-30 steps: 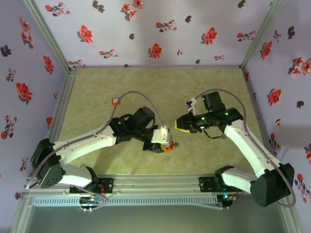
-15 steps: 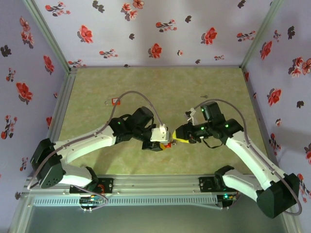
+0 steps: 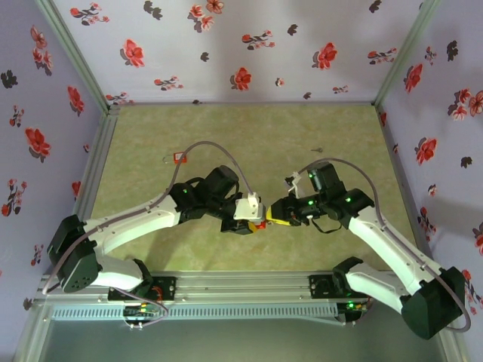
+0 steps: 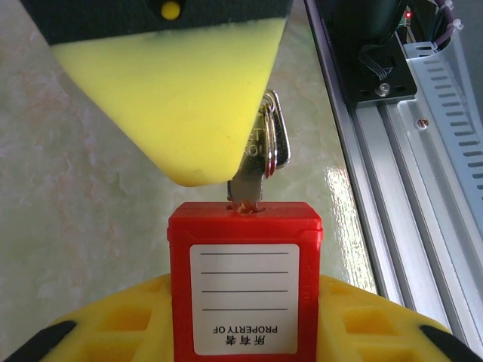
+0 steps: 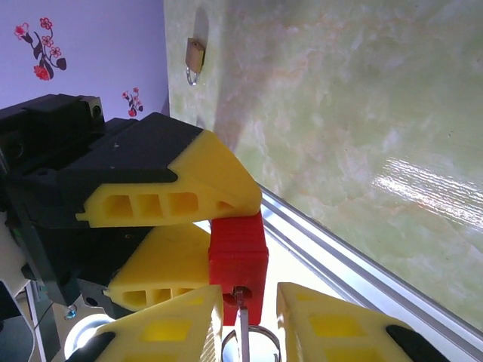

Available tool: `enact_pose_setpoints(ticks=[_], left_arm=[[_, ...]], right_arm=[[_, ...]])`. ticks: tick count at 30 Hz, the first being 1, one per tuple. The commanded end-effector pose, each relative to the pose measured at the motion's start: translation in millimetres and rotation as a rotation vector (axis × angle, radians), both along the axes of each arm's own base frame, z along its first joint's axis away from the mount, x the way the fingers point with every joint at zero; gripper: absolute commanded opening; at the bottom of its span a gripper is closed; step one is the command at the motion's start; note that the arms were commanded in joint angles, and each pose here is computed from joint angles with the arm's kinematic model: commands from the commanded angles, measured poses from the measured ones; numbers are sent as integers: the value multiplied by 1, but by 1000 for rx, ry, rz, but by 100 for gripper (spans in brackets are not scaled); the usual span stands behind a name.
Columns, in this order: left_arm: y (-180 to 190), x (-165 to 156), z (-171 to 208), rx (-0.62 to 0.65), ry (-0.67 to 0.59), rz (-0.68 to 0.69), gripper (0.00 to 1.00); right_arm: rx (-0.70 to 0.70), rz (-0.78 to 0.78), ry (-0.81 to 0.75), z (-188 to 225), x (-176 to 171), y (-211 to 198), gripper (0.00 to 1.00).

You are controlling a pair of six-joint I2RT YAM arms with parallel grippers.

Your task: Unlock with the key

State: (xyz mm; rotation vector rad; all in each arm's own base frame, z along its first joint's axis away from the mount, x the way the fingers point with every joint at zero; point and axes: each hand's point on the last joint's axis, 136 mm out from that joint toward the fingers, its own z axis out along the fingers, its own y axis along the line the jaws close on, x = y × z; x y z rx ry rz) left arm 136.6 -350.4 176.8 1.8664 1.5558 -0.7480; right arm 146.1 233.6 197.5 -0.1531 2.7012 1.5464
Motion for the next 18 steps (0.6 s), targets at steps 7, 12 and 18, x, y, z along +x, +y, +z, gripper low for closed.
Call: enact_pose_setpoints(ticks=[7,12,18], left_arm=[[-4,10,-8,7,5,30,0],[-9,13,0,-23,-4,35,0],[-22,14,25,-137,-25,25,0]], right_arm=[[8,5,23,-1,-8,-1,6],[20,3,36,-7,-10,3,0],[49,2,46,-13,-5,18,0]])
